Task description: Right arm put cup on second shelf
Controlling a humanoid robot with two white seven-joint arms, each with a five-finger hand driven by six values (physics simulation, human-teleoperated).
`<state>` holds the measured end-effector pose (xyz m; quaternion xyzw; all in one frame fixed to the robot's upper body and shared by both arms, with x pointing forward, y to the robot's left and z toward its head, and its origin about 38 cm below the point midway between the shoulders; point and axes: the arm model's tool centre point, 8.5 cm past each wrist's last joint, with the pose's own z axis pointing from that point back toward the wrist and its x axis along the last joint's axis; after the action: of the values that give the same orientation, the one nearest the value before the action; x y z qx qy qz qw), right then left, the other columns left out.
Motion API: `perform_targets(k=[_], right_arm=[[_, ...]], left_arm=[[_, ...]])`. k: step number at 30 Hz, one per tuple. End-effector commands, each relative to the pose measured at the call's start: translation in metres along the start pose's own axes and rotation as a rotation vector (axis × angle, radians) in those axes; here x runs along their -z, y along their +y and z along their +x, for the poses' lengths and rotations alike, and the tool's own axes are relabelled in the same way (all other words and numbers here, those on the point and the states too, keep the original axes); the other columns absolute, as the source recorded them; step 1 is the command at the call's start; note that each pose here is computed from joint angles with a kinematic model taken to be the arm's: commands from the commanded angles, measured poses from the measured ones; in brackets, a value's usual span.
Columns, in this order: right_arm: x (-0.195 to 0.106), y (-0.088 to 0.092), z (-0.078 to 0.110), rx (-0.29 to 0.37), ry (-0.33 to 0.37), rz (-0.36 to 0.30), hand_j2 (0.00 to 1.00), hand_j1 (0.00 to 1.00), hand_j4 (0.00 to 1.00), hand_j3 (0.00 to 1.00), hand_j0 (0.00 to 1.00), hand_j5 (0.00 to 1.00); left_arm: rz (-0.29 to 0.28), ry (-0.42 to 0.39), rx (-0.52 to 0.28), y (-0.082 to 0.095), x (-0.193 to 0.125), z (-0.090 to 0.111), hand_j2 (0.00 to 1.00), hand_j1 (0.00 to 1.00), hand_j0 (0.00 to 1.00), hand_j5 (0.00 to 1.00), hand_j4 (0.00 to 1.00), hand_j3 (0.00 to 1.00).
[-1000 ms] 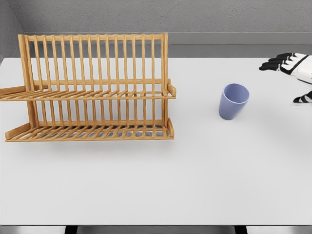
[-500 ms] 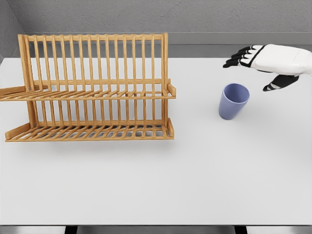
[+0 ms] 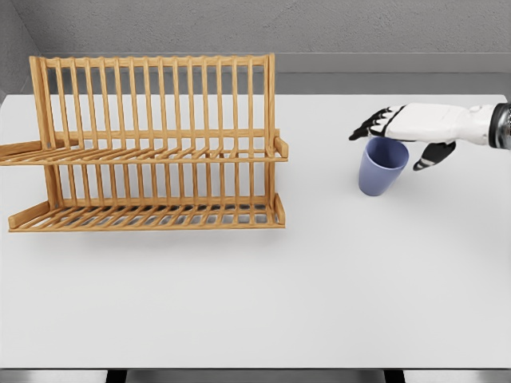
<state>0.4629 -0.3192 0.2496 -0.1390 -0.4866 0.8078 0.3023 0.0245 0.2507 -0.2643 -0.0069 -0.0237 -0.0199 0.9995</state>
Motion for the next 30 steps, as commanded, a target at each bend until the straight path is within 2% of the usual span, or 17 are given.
perform_targets(k=[1, 4, 9, 12, 16, 18, 19, 22, 28, 30], right_arm=[[0.006, 0.003, 0.001, 0.011, -0.01, 0.007, 1.0, 1.0, 1.0, 1.0, 1.0, 1.0], [0.009, 0.001, 0.003, 0.009, -0.016, 0.003, 1.0, 1.0, 1.0, 1.0, 1.0, 1.0], [0.014, 0.01, -0.001, 0.03, -0.012, 0.024, 1.0, 1.0, 1.0, 1.0, 1.0, 1.0], [0.009, 0.021, -0.015, 0.07, 0.03, 0.041, 1.0, 1.0, 1.0, 1.0, 1.0, 1.0], [0.009, 0.021, -0.015, 0.068, 0.028, 0.043, 1.0, 1.0, 1.0, 1.0, 1.0, 1.0], [0.011, 0.021, -0.014, 0.067, 0.024, 0.043, 0.95, 0.95, 0.95, 0.95, 0.95, 0.95], [0.011, 0.02, -0.013, 0.064, 0.022, 0.041, 0.84, 0.84, 0.84, 0.84, 0.84, 0.84], [0.011, 0.02, -0.013, 0.064, 0.02, 0.041, 0.65, 0.65, 0.65, 0.65, 0.65, 0.65], [0.01, 0.014, -0.011, 0.057, 0.017, 0.026, 0.64, 0.64, 0.64, 0.64, 0.64, 0.64], [0.01, 0.014, -0.011, 0.058, 0.016, 0.025, 0.6, 0.6, 0.6, 0.6, 0.6, 0.6]], left_arm=[[0.0, 0.0, 0.001, 0.0, 0.0, 0.0, 1.0, 1.0, 1.0, 1.0, 1.0, 1.0], [0.0, 0.0, 0.0, 0.0, 0.0, 0.0, 1.0, 1.0, 1.0, 1.0, 1.0, 1.0], [0.0, 0.0, 0.0, 0.0, 0.0, 0.0, 1.0, 1.0, 1.0, 1.0, 1.0, 1.0], [0.0, 0.0, 0.0, 0.0, 0.0, 0.0, 1.0, 1.0, 1.0, 1.0, 1.0, 1.0], [0.001, 0.0, 0.0, 0.0, 0.0, 0.0, 1.0, 1.0, 1.0, 1.0, 1.0, 1.0], [0.0, 0.0, 0.0, 0.0, 0.0, 0.0, 1.0, 1.0, 1.0, 1.0, 1.0, 1.0], [0.001, 0.0, 0.0, 0.0, 0.0, 0.0, 1.0, 1.0, 1.0, 1.0, 1.0, 1.0], [0.0, 0.0, 0.0, 0.0, 0.0, 0.0, 1.0, 1.0, 1.0, 1.0, 1.0, 1.0], [0.0, 0.0, 0.0, 0.0, 0.0, 0.0, 1.0, 1.0, 1.0, 1.0, 1.0, 1.0], [0.0, 0.0, 0.0, 0.0, 0.0, 0.0, 1.0, 1.0, 1.0, 1.0, 1.0, 1.0]])
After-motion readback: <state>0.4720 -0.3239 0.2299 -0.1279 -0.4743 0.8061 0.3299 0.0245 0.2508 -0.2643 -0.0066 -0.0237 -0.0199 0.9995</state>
